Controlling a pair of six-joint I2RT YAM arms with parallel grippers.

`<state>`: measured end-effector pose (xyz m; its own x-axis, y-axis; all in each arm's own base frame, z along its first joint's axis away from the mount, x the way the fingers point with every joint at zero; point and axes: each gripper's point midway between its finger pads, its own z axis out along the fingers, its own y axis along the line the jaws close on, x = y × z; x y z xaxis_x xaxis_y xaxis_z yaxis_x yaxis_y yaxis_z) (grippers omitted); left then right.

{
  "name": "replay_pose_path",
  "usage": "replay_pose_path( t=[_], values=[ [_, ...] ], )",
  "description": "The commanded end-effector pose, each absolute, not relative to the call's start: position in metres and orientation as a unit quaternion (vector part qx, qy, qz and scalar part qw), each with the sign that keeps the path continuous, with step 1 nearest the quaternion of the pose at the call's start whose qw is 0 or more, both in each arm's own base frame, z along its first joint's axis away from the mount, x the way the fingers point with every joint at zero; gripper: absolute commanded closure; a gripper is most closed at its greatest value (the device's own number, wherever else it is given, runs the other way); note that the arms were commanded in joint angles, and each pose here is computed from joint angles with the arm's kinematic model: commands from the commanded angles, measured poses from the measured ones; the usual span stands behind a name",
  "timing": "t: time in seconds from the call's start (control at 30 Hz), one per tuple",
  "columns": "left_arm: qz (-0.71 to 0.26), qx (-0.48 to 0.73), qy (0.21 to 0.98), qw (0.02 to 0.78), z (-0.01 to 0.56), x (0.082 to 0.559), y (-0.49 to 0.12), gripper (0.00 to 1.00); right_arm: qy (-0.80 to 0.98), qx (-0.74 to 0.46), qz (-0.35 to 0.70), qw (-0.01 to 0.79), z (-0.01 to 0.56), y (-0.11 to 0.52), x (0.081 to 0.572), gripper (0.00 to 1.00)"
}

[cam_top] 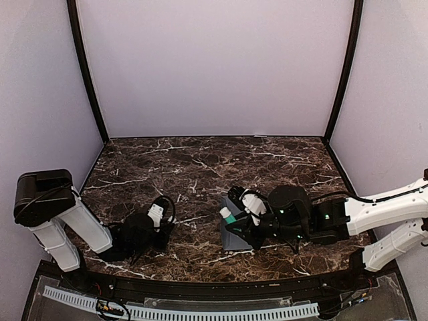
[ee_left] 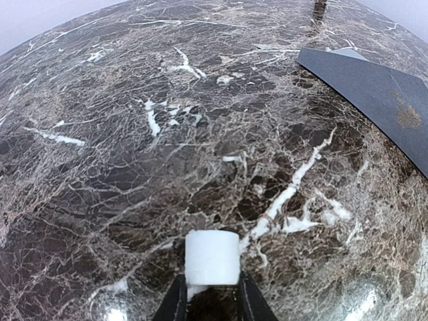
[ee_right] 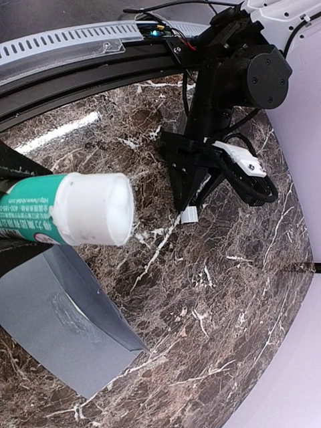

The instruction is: Place the letter into the envelope and seal it

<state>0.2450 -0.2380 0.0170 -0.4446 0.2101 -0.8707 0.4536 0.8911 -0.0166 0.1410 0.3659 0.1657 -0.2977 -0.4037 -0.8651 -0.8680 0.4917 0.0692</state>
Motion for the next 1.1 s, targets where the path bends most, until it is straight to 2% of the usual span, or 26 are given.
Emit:
replay_pose_path(
  t=[0.0, 0.23, 0.5, 0.9, 1.07],
  values=[
    [-0.131, 0.209, 0.84, 0.483, 0.016, 0.242, -0.239, 0.84, 0.75, -0.412, 0.295, 0.424, 0.175, 0.365, 0.14, 1.0],
    [-0.196, 0.256, 0.812, 0.487, 0.044, 0.229, -0.261, 0.89, 0.752, -0.426, 0.281, 0.418, 0.176, 0.363, 0.139, 1.0],
    [-0.337, 0.342, 0.747, 0.46, 0.09, 0.188, -0.303, 0.89, 0.741, -0.468, 0.252, 0.41, 0.177, 0.36, 0.137, 1.0],
    [-0.46, 0.396, 0.661, 0.442, 0.164, 0.151, -0.332, 0.9, 0.698, -0.529, 0.165, 0.453, 0.189, 0.353, 0.151, 1.0],
    [-0.494, 0.404, 0.645, 0.421, 0.174, 0.136, -0.333, 0.9, 0.661, -0.572, 0.134, 0.466, 0.191, 0.356, 0.148, 1.0]
  ],
)
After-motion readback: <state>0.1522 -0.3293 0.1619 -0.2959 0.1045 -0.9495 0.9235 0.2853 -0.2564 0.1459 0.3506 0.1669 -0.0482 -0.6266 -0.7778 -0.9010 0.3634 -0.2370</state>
